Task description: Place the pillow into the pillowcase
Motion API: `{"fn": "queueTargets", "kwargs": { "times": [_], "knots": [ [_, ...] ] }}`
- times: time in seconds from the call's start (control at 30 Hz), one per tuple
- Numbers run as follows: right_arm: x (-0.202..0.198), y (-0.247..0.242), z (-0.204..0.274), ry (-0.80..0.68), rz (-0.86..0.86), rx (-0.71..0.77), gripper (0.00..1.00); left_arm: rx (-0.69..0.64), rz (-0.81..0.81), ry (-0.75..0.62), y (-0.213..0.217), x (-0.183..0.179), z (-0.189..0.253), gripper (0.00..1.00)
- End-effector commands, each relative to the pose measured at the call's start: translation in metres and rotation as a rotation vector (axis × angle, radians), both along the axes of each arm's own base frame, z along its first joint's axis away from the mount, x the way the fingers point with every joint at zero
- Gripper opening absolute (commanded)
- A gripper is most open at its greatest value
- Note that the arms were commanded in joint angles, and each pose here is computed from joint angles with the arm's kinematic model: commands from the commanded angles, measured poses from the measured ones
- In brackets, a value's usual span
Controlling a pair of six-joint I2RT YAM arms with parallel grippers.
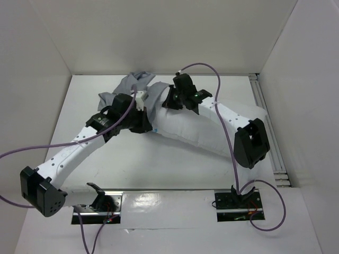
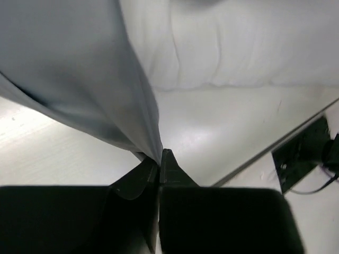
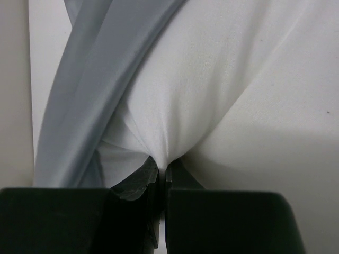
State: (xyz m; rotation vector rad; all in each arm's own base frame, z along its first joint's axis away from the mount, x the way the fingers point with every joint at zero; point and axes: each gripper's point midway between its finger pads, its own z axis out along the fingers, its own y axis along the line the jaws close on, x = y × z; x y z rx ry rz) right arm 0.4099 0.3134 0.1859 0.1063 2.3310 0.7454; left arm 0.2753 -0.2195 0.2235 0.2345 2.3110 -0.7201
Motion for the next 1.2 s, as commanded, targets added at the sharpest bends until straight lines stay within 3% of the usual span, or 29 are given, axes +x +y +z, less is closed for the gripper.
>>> {"fn": "queueTargets", "kwargs": {
  "times": [0.0,0.07,0.1,0.17,0.2,0.3,0.33,0.4,0.43,0.5,0.73,0.97,1.1,1.13,1.17],
  "knots": [
    [0.018,0.014,0.021,-0.102,-0.035,0.049,0.00,0.056,-0.100,0.040,-0.014,-0.029,0.008,0.15],
    [0.014,0.013,0.016,-0.093,-0.027,0.049,0.00,0.098,-0.059,-0.002,-0.008,-0.021,0.024,0.54],
    [0.012,0.013,0.021,-0.102,-0.020,0.062,0.00,0.102,-0.052,-0.021,-0.007,-0.022,0.037,0.83],
    [0.006,0.013,0.021,-0.111,0.004,0.069,0.00,0.118,0.006,-0.076,0.002,-0.013,0.053,0.96],
    [0.004,0.012,0.032,-0.128,0.004,0.081,0.03,0.108,0.028,-0.103,0.007,-0.010,0.064,0.92],
    [-0.005,-0.001,0.034,-0.131,-0.005,0.038,0.26,0.096,0.116,-0.148,0.019,0.011,0.086,0.66],
    [-0.006,-0.009,0.050,-0.168,-0.028,0.032,0.43,0.117,0.132,-0.141,0.021,0.016,0.084,0.60],
    [-0.013,-0.023,0.050,-0.159,-0.054,-0.010,0.62,0.177,0.177,-0.105,0.021,0.034,0.069,0.63],
    [-0.019,-0.034,0.056,-0.163,-0.074,-0.040,0.75,0.229,0.203,-0.080,0.020,0.047,0.055,0.75],
    [-0.026,-0.046,0.063,-0.167,-0.094,-0.068,0.84,0.279,0.230,-0.062,0.020,0.061,0.040,0.80],
    [-0.063,-0.131,0.075,-0.154,-0.289,-0.246,0.96,0.496,0.475,-0.081,0.051,0.115,0.011,0.82],
    [-0.095,-0.207,0.053,-0.066,-0.398,-0.354,1.00,0.509,0.505,-0.048,0.055,0.149,-0.003,0.72],
    [-0.103,-0.234,0.034,-0.009,-0.431,-0.378,1.00,0.448,0.464,0.007,0.051,0.156,-0.012,0.38],
    [-0.103,-0.243,0.024,0.015,-0.435,-0.383,1.00,0.416,0.444,0.023,0.048,0.159,-0.013,0.18],
    [-0.103,-0.243,0.019,0.027,-0.419,-0.375,1.00,0.421,0.420,0.037,0.044,0.159,-0.020,0.11]
  ]
}}
